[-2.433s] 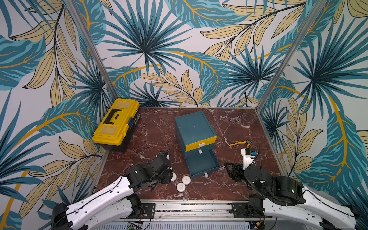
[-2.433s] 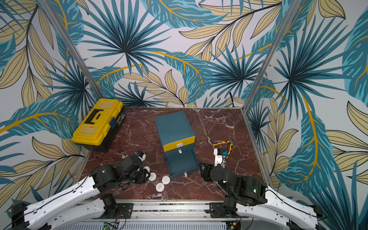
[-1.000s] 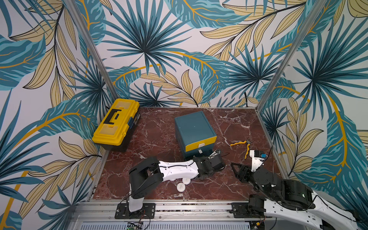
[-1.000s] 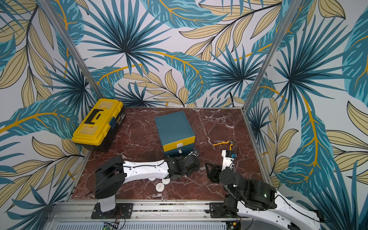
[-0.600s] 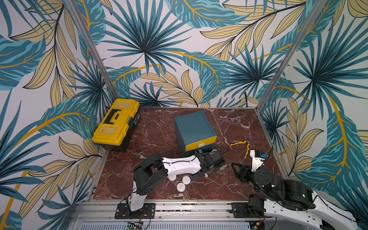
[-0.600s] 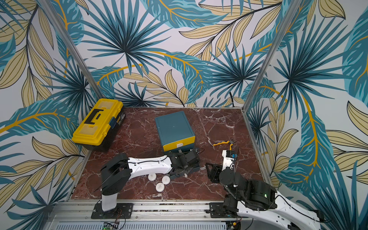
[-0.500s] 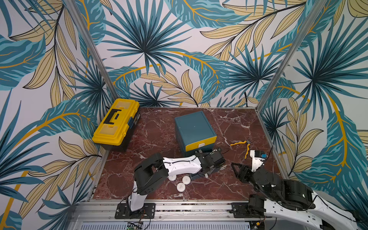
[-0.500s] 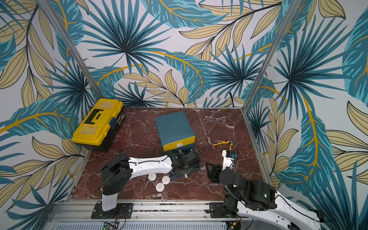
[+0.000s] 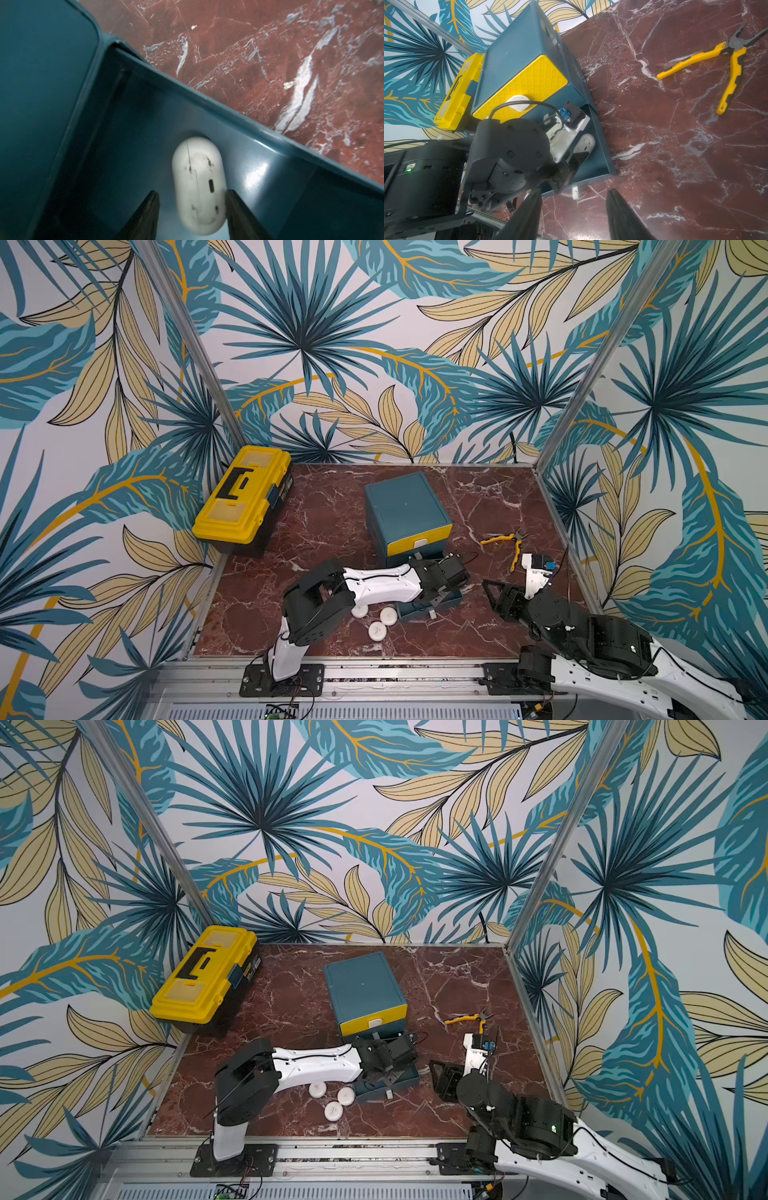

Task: Put the bluetooth earphones in the drawer according to color
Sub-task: Place the bluetooth earphone in the drawer, then pick up the Bluetooth earphone from the center of the board.

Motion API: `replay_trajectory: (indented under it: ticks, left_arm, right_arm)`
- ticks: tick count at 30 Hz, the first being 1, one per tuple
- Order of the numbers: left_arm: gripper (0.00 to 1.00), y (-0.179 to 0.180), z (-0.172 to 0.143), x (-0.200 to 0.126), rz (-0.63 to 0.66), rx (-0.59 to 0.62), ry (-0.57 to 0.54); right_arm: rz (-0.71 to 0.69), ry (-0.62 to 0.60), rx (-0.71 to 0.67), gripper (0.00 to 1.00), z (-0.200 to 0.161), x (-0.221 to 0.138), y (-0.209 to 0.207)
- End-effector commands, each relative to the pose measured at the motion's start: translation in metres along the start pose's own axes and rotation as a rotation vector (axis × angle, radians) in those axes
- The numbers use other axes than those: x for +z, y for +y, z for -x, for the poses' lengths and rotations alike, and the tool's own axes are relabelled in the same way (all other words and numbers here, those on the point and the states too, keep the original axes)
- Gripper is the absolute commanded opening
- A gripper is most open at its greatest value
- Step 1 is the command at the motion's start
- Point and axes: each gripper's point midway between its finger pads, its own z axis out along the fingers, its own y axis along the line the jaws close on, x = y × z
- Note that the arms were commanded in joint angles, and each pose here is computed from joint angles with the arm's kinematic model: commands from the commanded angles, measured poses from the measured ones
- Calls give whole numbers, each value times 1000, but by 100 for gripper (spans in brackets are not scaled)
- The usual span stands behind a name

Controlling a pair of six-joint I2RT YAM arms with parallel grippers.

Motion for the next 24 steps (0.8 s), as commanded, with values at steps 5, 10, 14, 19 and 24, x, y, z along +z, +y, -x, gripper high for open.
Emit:
replay_trajectory:
  ticks: [5,10,14,19,24]
  left_arm:
    - [59,14,37,-33,28,4,-89]
    - [60,33,63,-83,53,-20,-201]
    - [61,50,74,-141,65,-45,-296]
    - [62,69,43,-190,91,-91,-289]
    - [65,107,-42,-206,168,-216,-141]
  right_arm:
    - [-34,0,-13,56,-5,3,-10]
    - [-33,7,-21,56,-5,3,-8]
    - [-38,10,-23,56,-6,5,-8]
    - [-39,10,-26,56,-6,6,-6]
    - [-32,6,-20,56,-5,4,-5]
